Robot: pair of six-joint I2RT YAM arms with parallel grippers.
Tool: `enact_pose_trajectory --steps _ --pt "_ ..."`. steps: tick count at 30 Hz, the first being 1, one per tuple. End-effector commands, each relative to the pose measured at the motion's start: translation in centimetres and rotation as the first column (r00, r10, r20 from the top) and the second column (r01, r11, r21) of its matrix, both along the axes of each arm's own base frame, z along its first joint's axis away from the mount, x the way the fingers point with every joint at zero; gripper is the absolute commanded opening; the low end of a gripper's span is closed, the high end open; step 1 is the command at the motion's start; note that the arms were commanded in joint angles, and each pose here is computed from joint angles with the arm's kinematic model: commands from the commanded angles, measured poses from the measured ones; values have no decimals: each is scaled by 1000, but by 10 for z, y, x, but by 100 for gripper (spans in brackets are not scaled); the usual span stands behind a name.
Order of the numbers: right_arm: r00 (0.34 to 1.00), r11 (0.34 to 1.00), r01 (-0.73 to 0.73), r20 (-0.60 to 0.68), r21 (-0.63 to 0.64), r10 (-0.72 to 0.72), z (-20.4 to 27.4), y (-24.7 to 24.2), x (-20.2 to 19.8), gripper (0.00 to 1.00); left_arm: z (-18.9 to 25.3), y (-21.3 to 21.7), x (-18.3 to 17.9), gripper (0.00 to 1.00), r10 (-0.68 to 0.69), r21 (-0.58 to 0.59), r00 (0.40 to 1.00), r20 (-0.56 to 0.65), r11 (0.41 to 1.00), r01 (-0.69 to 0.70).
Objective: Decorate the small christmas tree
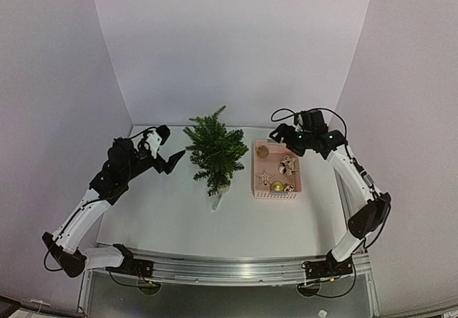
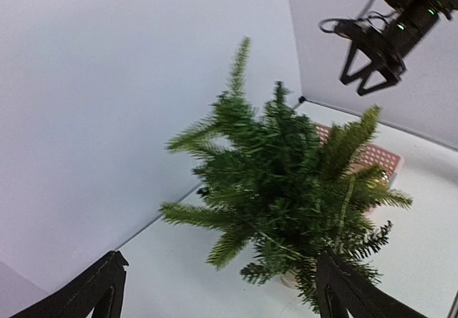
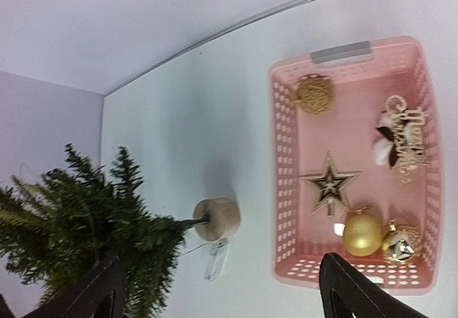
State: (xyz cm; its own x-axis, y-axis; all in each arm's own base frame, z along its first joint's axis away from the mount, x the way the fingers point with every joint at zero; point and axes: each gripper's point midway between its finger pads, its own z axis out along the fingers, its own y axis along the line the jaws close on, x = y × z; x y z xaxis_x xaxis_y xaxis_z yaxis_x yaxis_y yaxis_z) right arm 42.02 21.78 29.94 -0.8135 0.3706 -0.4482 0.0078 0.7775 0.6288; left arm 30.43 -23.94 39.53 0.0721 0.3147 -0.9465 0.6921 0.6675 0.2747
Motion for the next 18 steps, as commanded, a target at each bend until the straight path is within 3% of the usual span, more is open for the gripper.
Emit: enact_pose_trajectory --steps 1,8,18 --pt "996 980 90 1 -178 -91 -15 -39 11 89 38 47 13 93 176 -252 983 -55 950 -184" --pt "969 937 102 -180 -334 -170 -84 -58 16 61 -3 101 23 93 291 -355 934 -207 867 -349" --pt "904 846 173 -260 -504 -340 -164 -91 7 30 -62 105 47 93 328 -357 889 -320 827 -434"
